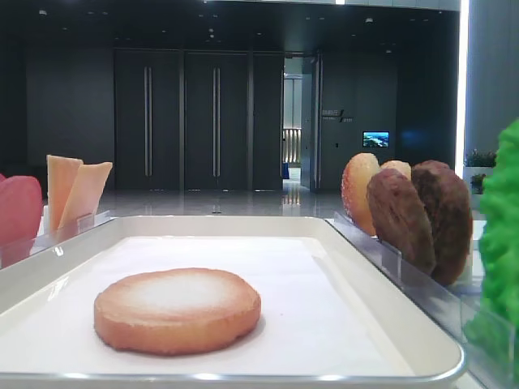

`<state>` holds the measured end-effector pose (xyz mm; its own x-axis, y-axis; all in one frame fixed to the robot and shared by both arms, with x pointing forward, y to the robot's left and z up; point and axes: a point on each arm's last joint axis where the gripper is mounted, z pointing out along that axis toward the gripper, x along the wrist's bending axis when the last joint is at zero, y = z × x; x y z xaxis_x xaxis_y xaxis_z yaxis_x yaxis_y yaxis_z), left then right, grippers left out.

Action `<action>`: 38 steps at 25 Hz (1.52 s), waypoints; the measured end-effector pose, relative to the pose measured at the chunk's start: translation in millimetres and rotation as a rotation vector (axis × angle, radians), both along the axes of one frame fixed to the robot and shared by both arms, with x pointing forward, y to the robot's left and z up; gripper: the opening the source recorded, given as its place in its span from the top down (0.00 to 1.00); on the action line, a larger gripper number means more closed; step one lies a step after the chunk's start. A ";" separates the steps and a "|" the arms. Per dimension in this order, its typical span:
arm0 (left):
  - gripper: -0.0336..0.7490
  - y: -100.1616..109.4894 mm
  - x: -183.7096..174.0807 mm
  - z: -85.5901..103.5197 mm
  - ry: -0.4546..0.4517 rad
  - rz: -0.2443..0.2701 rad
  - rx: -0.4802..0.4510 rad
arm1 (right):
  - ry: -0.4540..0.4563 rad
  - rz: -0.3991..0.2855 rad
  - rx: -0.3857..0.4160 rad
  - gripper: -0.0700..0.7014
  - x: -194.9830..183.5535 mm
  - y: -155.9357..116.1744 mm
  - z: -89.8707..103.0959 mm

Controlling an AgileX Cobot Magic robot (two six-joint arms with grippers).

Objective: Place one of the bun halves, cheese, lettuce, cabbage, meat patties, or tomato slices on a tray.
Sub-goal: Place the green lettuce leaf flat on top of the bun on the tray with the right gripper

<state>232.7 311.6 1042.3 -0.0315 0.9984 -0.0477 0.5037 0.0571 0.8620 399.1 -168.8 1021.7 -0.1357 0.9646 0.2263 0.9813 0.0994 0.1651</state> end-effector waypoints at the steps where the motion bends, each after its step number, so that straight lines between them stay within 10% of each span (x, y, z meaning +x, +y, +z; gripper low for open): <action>1: 0.19 0.0 0.0 0.0 0.000 -0.001 0.002 | -0.012 0.000 0.017 0.89 -1.7 -0.5 3.6; 23: 0.19 -0.1 0.0 0.0 0.000 -0.007 0.009 | -0.266 0.295 0.673 0.89 -10.2 41.7 58.6; 38: 0.19 -0.1 0.0 0.0 0.000 -0.007 0.009 | -0.166 0.423 0.791 0.89 20.0 79.9 11.9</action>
